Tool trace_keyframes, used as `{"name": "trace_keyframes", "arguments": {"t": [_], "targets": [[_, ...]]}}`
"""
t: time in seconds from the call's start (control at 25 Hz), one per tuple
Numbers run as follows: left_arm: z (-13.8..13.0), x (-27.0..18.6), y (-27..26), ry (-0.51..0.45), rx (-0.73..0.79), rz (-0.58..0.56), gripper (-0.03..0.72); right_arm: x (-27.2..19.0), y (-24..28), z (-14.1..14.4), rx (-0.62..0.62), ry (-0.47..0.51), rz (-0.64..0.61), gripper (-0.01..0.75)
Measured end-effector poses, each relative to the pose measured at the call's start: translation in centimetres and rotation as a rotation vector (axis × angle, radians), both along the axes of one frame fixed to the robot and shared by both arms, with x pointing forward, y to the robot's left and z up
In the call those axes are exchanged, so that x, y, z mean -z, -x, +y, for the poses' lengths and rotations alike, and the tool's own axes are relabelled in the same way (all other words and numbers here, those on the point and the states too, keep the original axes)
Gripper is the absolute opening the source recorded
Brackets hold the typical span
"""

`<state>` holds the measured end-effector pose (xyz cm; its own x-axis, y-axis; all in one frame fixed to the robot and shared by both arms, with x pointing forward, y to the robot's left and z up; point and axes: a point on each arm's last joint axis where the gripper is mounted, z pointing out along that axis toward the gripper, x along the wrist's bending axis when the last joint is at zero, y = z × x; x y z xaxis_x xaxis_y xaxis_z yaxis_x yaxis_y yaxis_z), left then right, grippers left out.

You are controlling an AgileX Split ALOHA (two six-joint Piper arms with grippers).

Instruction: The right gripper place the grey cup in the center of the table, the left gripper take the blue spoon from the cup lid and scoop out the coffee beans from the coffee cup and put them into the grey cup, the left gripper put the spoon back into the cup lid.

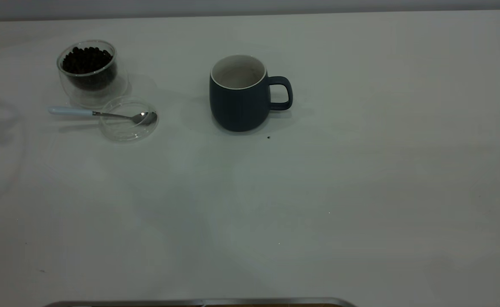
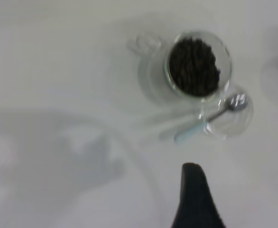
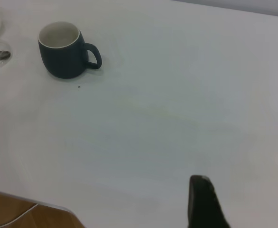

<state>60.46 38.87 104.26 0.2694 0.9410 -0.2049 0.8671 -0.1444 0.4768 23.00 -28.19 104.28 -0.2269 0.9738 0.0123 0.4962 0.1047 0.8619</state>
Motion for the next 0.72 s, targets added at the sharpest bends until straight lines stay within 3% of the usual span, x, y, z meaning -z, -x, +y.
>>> {"name": "trace_keyframes", "arguments": {"t": [0.12,0.24,0.44,0.72], "targets": [[-3.0,-3.4,2.0,-0.15,-0.009,0.043,0.555,0.0,0.0,0.0,0.0,0.0,0.0,0.451],[-5.7,-5.6,4.7,-0.228,-0.033,0.158,0.555,0.0,0.0,0.0,0.0,0.0,0.0,0.451],[-8.7,-7.1,6.6,-0.258,-0.049,0.19,0.555,0.0,0.0,0.0,0.0,0.0,0.0,0.451],[-9.4,-5.0,10.4,-0.244,-0.083,0.28,0.555,0.0,0.0,0.0,0.0,0.0,0.0,0.451]]}}
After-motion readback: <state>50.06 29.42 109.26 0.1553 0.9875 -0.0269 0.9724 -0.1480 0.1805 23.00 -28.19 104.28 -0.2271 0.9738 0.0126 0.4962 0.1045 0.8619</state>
